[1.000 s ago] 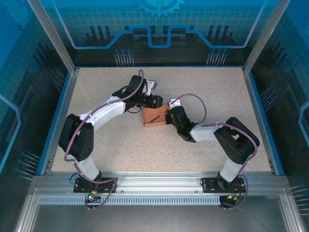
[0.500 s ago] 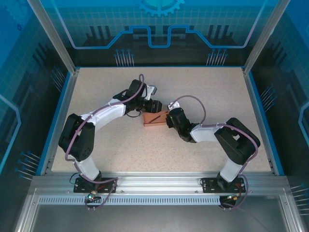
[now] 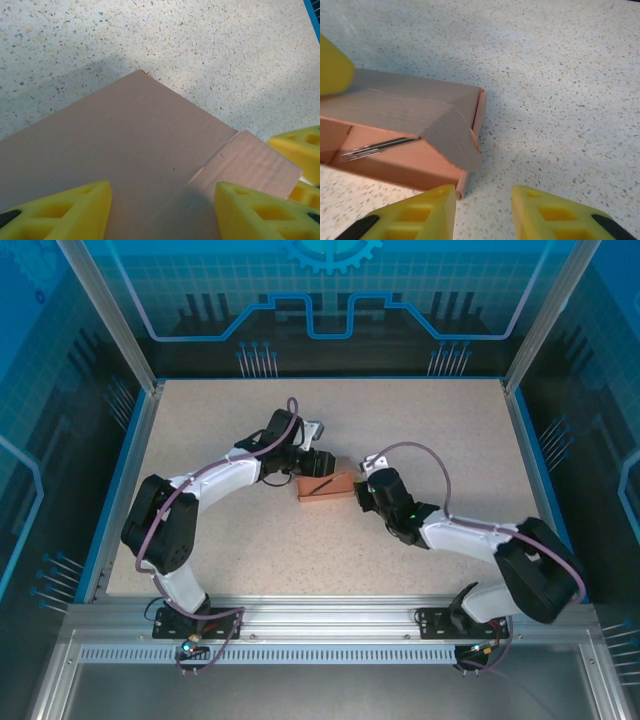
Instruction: Fold the paper box
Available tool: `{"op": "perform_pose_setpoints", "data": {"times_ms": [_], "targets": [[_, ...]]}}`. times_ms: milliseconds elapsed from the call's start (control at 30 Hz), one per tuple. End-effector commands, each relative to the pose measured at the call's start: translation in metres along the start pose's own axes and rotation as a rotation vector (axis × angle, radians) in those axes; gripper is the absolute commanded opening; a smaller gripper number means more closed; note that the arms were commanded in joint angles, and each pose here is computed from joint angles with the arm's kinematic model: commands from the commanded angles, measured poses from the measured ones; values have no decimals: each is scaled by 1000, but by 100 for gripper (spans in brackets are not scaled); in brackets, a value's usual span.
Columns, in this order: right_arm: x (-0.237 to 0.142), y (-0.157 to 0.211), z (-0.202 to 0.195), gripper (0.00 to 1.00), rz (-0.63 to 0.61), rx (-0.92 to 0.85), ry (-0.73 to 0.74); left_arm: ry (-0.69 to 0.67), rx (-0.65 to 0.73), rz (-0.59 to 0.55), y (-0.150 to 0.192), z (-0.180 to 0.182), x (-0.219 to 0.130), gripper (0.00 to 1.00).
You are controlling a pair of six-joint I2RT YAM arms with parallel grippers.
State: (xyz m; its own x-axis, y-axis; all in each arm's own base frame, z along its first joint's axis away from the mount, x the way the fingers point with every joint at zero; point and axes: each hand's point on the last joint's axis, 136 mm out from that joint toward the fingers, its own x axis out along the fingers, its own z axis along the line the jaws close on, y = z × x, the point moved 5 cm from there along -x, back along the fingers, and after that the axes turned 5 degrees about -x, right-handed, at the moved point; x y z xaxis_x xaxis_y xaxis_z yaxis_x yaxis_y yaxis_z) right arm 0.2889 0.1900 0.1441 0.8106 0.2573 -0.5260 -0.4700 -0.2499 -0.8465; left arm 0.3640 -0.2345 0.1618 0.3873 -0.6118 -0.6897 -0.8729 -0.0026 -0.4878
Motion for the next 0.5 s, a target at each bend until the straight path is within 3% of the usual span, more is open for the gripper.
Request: {"op": "perform_pose_setpoints", "data": {"times_ms": [0,200,467], "targets": [[-20,-6,4,37,16,-22,-72,30,-11,3,4,-4,-1,58],[-27,-41,-7,41,21,39,-169,31,-9,4,6,-5,2,58],[22,-59,-22,43,150,198,-282,27,-19,14,14,-3,9,58]]}}
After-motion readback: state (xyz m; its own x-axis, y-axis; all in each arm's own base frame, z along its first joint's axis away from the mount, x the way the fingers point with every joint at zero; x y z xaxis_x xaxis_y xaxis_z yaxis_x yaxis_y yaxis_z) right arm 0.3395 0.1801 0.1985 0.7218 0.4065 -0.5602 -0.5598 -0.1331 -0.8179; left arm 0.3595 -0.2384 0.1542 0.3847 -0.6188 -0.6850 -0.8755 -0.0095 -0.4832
